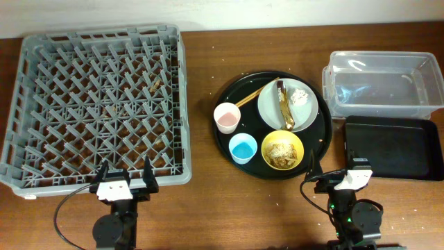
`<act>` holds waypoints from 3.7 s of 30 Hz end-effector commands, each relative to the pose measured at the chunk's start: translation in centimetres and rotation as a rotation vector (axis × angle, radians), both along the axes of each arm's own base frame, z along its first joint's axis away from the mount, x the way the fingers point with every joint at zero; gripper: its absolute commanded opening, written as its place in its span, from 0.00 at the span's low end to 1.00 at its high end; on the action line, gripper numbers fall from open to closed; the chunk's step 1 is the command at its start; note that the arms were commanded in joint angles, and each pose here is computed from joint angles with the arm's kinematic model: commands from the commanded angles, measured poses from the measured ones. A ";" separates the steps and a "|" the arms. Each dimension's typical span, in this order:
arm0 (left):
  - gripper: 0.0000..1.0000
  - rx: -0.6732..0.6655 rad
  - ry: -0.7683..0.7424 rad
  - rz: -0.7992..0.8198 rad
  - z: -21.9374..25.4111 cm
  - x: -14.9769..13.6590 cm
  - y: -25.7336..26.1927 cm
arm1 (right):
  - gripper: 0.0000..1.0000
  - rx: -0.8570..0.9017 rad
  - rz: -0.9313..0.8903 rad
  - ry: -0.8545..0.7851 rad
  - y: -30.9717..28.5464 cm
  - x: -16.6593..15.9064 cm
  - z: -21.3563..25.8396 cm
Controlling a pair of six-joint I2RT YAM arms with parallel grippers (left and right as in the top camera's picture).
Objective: Sort waste into correct bins and load items into the dishwasher rack
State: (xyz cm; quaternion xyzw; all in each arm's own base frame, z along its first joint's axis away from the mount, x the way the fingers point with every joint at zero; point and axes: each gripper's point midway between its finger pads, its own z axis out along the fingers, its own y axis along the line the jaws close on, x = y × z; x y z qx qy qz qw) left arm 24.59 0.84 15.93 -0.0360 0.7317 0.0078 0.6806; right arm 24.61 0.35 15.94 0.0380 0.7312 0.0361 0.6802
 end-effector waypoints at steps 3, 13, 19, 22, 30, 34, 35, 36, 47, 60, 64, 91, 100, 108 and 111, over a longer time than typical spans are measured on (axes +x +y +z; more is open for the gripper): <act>0.99 0.019 -0.002 0.015 -0.1 0.0 0.3 | 0.98 0.003 -0.011 0.006 -0.2 0.0 -0.4; 0.99 0.019 -0.002 0.015 -0.1 0.0 0.3 | 0.99 0.003 -0.011 0.006 -0.2 0.0 -0.4; 0.99 0.019 -0.007 0.011 0.1 0.0 0.2 | 0.98 0.003 -0.011 0.006 -0.2 0.0 -0.4; 0.99 0.018 -0.001 0.003 -0.1 0.0 0.1 | 0.98 0.003 -0.011 0.003 -0.2 0.0 -0.3; 0.99 -0.096 -0.121 -0.463 9.1 -2.4 -7.7 | 0.98 0.107 0.232 0.095 4.0 -2.8 6.4; 0.99 -0.150 0.126 -0.477 13.0 -0.3 -8.2 | 0.99 0.127 0.212 0.403 4.0 -1.8 8.8; 0.99 -0.171 0.200 -0.500 13.7 0.6 -8.7 | 0.99 0.132 0.208 0.469 4.0 -1.2 9.1; 0.99 -0.191 0.270 -0.514 14.2 1.5 -9.0 | 0.99 0.137 0.202 0.551 4.1 -0.3 9.1; 0.99 -0.329 0.735 -0.517 10.1 7.5 -10.1 | 0.71 0.265 0.357 0.966 8.0 15.0 0.3; 0.99 -0.328 0.737 -0.514 10.0 7.5 -10.0 | 0.04 0.163 0.153 0.928 6.7 22.0 -3.0; 0.99 -0.328 0.737 -0.514 10.0 7.5 -10.0 | 0.53 0.085 0.186 0.961 5.9 21.0 -2.2; 0.99 -0.328 0.737 -0.514 10.0 7.5 -10.0 | 0.04 0.520 -0.211 0.806 -3.5 23.9 5.4; 0.99 -0.328 0.737 -0.514 10.0 7.5 -10.0 | 0.48 0.393 0.044 0.793 -5.8 25.6 3.8; 0.99 -0.328 0.737 -0.514 10.0 7.5 -10.0 | 0.53 -0.160 -0.102 1.155 2.2 22.1 -6.8; 0.99 -0.328 0.737 -0.514 10.0 7.5 -10.0 | 0.55 -0.137 -0.105 1.217 1.9 23.2 -12.5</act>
